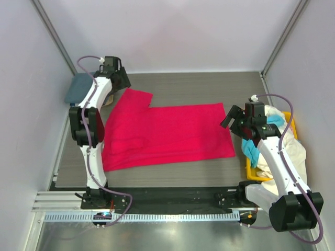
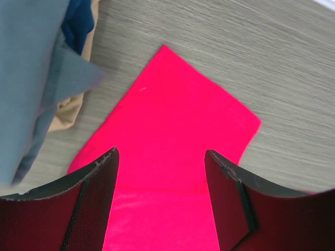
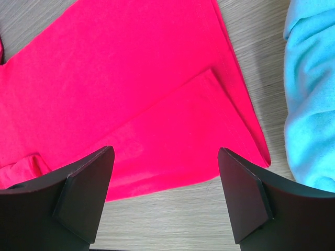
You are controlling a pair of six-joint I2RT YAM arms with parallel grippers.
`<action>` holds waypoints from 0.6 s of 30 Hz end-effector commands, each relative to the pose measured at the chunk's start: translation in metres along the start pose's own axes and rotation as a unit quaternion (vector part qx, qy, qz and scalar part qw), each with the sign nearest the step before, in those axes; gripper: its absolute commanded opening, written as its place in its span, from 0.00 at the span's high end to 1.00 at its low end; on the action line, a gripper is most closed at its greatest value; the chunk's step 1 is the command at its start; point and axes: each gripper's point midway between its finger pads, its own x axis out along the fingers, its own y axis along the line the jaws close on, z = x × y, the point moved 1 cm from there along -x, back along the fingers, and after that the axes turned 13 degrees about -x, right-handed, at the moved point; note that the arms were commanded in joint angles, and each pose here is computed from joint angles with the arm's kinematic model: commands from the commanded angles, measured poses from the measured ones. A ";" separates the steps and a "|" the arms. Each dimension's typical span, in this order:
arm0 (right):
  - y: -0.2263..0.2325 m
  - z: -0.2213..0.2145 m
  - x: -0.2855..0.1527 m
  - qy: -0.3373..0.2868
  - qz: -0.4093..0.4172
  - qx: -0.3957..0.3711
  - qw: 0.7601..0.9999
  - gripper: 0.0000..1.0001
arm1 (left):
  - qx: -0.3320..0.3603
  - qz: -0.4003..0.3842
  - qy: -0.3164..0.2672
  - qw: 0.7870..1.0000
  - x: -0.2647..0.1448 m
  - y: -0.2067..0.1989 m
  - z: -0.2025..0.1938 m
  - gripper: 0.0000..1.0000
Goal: Fold and stack the t-shirts
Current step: Fold the tshirt
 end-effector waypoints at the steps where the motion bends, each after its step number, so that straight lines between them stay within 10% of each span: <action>1: 0.004 0.001 -0.005 -0.007 0.013 -0.018 1.000 0.14 | 0.027 -0.009 0.000 1.000 0.004 -0.009 0.013 0.32; 18: 0.001 -0.008 -0.009 0.002 0.017 -0.032 0.999 0.14 | 0.052 0.020 0.036 0.998 0.105 -0.004 -0.005 0.25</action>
